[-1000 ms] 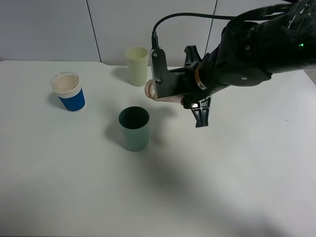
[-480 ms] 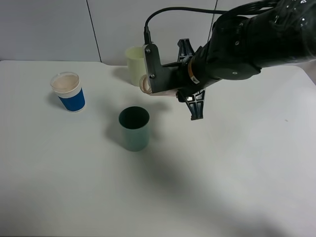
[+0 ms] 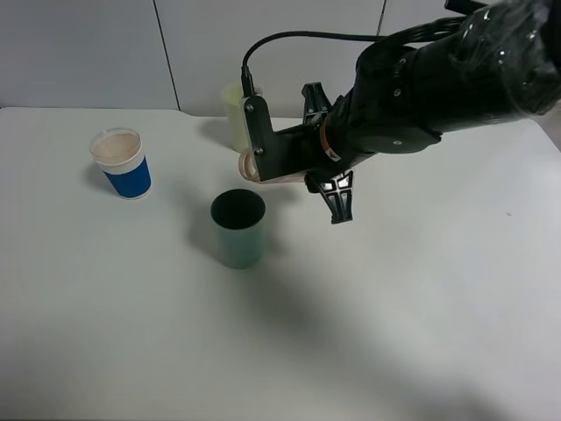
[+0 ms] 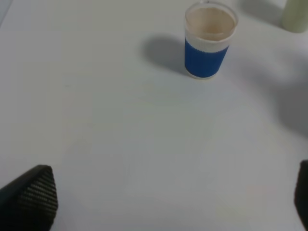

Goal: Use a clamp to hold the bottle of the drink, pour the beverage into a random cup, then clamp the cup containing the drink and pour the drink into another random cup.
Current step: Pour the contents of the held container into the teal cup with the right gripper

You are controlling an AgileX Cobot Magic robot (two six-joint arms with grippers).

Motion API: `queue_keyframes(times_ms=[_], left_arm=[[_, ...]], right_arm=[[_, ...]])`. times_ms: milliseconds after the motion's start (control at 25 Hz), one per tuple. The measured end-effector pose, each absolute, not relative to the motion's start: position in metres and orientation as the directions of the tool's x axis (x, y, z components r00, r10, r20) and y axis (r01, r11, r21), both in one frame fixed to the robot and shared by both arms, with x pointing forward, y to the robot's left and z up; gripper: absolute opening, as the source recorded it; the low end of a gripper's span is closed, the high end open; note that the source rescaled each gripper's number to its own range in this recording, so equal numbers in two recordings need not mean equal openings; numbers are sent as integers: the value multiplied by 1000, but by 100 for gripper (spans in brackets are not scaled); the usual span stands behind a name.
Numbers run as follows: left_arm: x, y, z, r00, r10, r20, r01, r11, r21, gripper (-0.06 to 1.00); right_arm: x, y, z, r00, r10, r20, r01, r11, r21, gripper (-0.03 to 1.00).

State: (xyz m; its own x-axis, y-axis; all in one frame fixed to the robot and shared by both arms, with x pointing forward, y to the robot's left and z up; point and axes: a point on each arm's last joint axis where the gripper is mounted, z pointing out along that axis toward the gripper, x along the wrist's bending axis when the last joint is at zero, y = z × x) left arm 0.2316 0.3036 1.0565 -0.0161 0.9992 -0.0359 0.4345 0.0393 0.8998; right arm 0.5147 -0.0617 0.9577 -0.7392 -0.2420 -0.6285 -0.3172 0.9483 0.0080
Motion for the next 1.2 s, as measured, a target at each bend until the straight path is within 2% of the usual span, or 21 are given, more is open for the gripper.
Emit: queue_keyframes(times_ms=[440, 1200], left_arm=[[232, 304, 1057, -16, 999, -36, 435, 39, 900, 100], [232, 304, 1057, -16, 999, -36, 435, 39, 900, 100]], right_arm=[[521, -29, 970, -700, -259, -666, -351, 937, 4, 1], [510, -31, 966, -718, -348, -603, -332, 932, -143, 1]])
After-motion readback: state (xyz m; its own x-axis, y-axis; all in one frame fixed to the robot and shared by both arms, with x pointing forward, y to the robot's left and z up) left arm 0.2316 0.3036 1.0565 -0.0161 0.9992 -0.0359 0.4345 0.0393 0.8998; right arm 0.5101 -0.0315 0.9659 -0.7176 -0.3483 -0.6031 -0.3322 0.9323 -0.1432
